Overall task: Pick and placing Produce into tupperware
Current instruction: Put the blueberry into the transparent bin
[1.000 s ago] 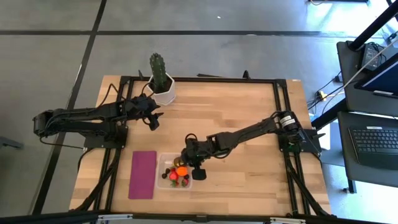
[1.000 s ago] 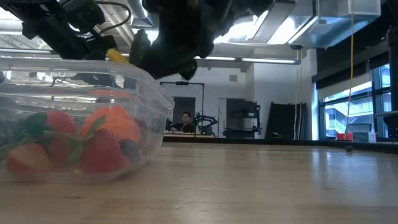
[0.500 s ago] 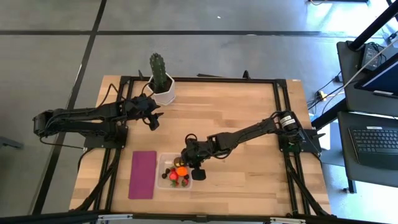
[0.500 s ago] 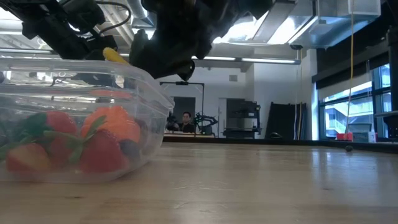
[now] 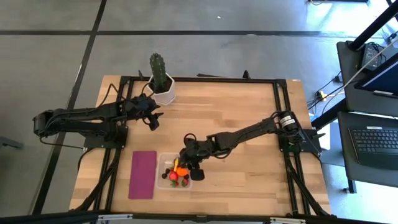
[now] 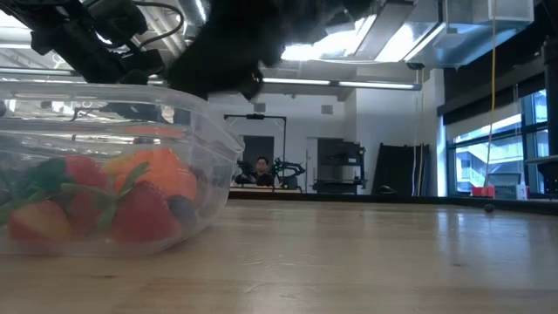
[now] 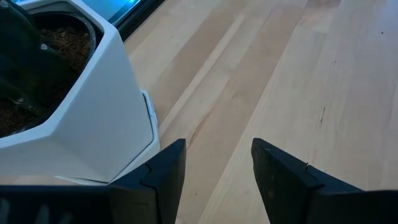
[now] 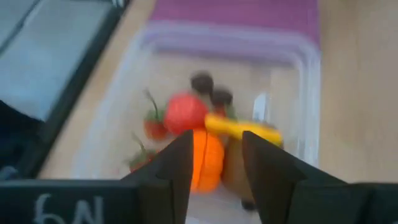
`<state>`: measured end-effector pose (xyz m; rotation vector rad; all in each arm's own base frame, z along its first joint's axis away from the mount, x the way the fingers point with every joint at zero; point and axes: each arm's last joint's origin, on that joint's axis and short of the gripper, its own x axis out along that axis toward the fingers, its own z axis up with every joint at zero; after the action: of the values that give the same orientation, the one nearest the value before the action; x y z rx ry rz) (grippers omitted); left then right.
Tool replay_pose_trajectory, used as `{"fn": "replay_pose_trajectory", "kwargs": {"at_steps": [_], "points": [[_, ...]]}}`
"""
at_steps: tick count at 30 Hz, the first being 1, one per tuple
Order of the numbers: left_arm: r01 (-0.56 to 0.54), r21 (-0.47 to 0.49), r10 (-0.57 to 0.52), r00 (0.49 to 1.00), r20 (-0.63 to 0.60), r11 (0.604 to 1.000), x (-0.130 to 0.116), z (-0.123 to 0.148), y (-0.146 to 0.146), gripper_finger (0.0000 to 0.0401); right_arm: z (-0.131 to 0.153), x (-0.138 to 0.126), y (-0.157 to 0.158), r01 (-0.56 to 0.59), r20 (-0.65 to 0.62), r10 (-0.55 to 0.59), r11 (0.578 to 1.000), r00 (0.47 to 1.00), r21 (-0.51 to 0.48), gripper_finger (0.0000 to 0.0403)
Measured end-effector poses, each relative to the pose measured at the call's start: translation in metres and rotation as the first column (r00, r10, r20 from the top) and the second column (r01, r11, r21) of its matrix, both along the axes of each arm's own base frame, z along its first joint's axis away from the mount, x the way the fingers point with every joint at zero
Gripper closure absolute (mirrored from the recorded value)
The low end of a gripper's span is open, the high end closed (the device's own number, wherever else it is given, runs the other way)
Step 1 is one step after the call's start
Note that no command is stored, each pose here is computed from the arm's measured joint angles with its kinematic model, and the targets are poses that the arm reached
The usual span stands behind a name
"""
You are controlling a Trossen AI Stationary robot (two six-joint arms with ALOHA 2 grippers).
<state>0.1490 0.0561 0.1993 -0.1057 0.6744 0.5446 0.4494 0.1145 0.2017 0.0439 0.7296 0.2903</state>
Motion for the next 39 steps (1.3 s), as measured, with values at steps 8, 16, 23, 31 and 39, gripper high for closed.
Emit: {"fn": "replay_pose_trajectory", "kwargs": {"at_steps": [8,16,23,31,39], "points": [[0.0,0.0,0.0,1.0,0.0,1.0,0.0,0.0,0.0,0.0225,0.071,0.017,-0.025,0.037,0.023,-0.037,0.999,0.999,0.037,0.0198],[0.0,0.0,0.0,1.0,0.0,1.0,0.0,0.0,0.0,0.0225,0.127,0.007,-0.072,0.192,-0.102,-0.192,0.981,0.976,-0.001,0.0113],[0.0,0.0,0.0,1.0,0.0,1.0,0.0,0.0,0.0,0.0225,0.137,-0.013,-0.103,0.288,-0.279,-0.305,0.952,0.91,-0.103,0.0102],[0.002,0.001,-0.002,1.0,-0.007,1.0,0.0,0.0,0.0,0.0225,0.126,-0.041,-0.126,0.333,-0.493,-0.446,0.893,0.747,-0.303,0.0106],[0.005,-0.006,-0.005,0.999,-0.034,1.0,-0.002,-0.002,-0.001,0.0225,0.146,-0.065,-0.144,0.357,-0.499,-0.501,0.862,0.707,-0.359,0.0106]]}}
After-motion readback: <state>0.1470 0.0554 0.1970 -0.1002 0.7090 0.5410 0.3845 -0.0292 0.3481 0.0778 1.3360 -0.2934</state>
